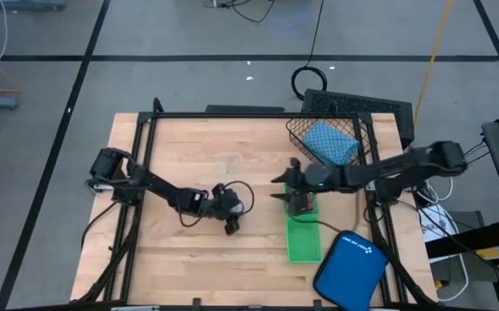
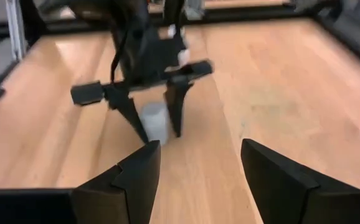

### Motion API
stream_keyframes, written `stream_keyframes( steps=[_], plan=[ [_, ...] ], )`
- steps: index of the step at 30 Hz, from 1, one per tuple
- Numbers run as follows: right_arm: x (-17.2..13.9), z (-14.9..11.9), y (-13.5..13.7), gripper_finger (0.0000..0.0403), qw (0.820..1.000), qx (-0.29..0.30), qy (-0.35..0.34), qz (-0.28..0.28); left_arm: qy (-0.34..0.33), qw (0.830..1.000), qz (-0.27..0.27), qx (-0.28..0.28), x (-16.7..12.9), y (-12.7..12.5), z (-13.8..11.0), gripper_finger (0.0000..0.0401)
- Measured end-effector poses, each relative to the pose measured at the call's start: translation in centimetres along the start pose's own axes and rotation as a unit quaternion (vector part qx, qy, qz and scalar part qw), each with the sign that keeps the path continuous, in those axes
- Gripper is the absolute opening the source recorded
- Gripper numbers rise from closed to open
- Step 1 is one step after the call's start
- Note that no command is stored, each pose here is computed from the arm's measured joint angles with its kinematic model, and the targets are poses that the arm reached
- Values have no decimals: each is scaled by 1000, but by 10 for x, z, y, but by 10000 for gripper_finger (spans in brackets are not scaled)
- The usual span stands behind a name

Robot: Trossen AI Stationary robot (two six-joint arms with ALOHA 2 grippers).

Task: Pick & Place Medicine items
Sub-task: Put the bottom transparent pill bottle into the bottom green basket

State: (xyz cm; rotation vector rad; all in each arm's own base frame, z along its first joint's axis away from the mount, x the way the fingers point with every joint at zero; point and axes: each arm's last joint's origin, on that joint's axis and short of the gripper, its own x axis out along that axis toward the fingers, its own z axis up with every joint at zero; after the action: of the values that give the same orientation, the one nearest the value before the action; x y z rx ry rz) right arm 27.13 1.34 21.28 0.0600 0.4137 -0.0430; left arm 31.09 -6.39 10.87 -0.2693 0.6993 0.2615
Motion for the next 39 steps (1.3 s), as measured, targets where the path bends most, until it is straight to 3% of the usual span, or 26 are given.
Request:
stream_keyframes(
  steps=[10, 17, 20, 29, 39],
  plan=[
    [70, 0, 4, 212, 997, 5, 37, 72, 3, 1000, 9, -8, 2, 5, 2, 214],
    [96, 1, 7, 216, 997, -21, 24, 74, 11, 999, 7, -29, -4, 4, 3, 214],
    [104, -1, 9, 232, 995, -21, 30, 91, -2, 1000, 3, -30, -16, 1, 10, 214],
    [118, 6, 13, 290, 995, -24, 17, 95, 4, 998, 63, -24, -60, 1, 17, 214],
    [118, 14, 12, 282, 996, -45, -26, 75, -81, 996, 23, -36, -98, -11, 37, 214]
  ],
)
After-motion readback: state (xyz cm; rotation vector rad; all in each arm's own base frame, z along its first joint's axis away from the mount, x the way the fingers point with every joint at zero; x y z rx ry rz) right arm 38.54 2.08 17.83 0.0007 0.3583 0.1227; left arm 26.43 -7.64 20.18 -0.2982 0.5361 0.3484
